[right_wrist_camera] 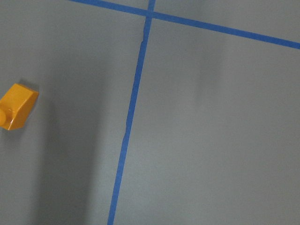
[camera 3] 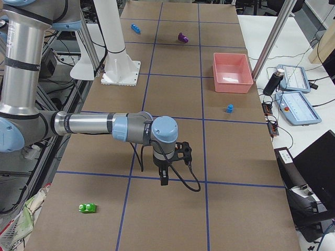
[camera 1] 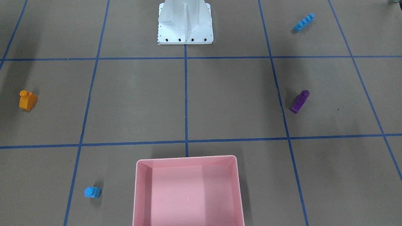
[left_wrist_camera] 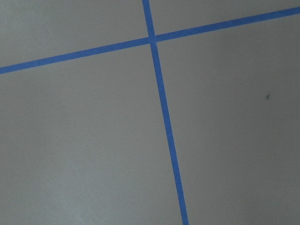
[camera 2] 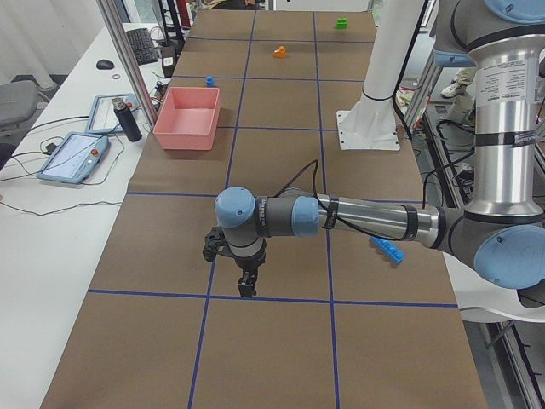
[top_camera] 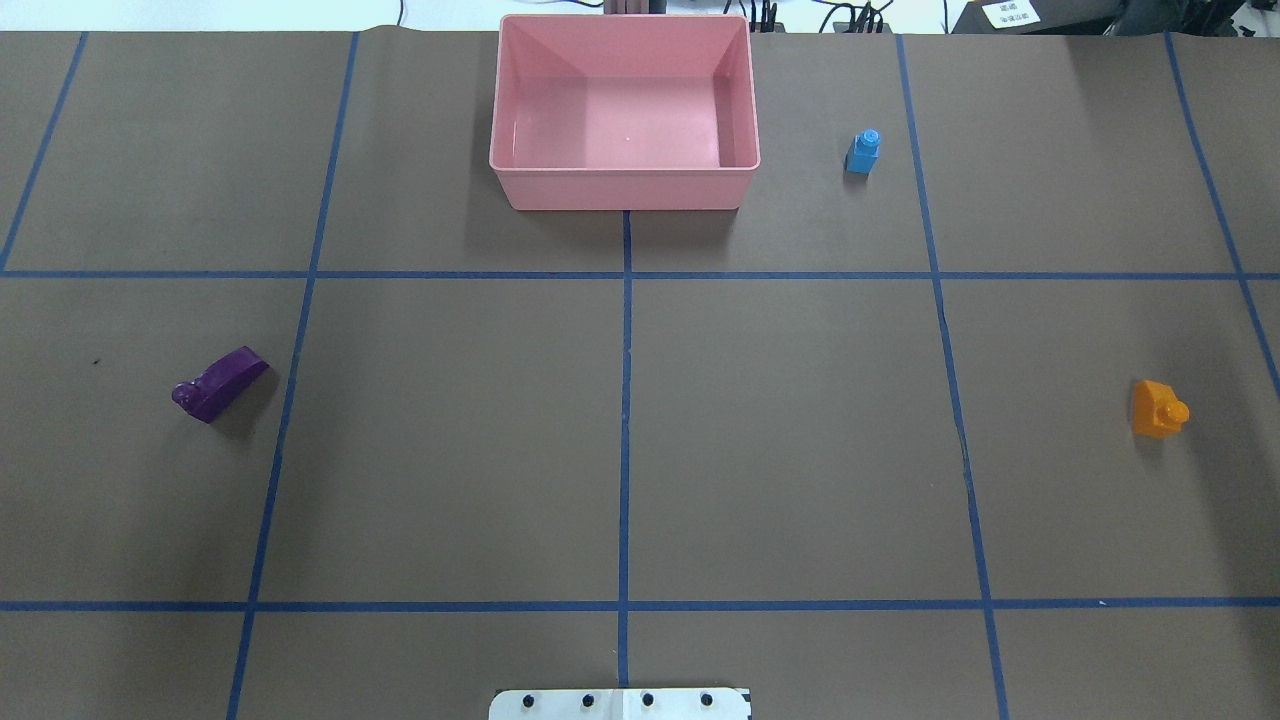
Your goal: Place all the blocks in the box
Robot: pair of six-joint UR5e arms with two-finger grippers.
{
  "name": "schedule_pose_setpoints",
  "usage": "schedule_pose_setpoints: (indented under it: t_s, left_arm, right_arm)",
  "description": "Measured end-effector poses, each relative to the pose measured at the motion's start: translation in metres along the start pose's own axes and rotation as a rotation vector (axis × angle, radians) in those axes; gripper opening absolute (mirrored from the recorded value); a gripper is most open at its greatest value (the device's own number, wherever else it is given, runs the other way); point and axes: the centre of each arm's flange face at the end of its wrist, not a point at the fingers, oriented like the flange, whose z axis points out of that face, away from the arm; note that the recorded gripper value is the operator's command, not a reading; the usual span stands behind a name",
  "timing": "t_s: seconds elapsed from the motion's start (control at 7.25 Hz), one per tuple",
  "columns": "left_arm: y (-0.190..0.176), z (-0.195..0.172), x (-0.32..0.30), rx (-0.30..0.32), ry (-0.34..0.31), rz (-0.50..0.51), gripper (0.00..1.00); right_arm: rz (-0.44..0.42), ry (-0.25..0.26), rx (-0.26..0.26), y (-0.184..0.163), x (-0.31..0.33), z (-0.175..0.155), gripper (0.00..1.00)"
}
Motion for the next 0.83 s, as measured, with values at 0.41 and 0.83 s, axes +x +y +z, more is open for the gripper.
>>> schedule_pose_setpoints:
  t_s: [0.41, 0.83]
  left_arm:
    - [0.001, -0.003, 0.004, 0.007, -0.003, 0.012, 1.00]
    - [-0.011, -0.016, 0.018, 0.036, -0.003, 0.038, 1.00]
  right_arm:
    - [-0.001, -0.001, -0.001, -0.001, 0.000, 0.000, 1.00]
    - [-0.009, -0.009, 0.012, -0.006, -0.004, -0.003, 1.00]
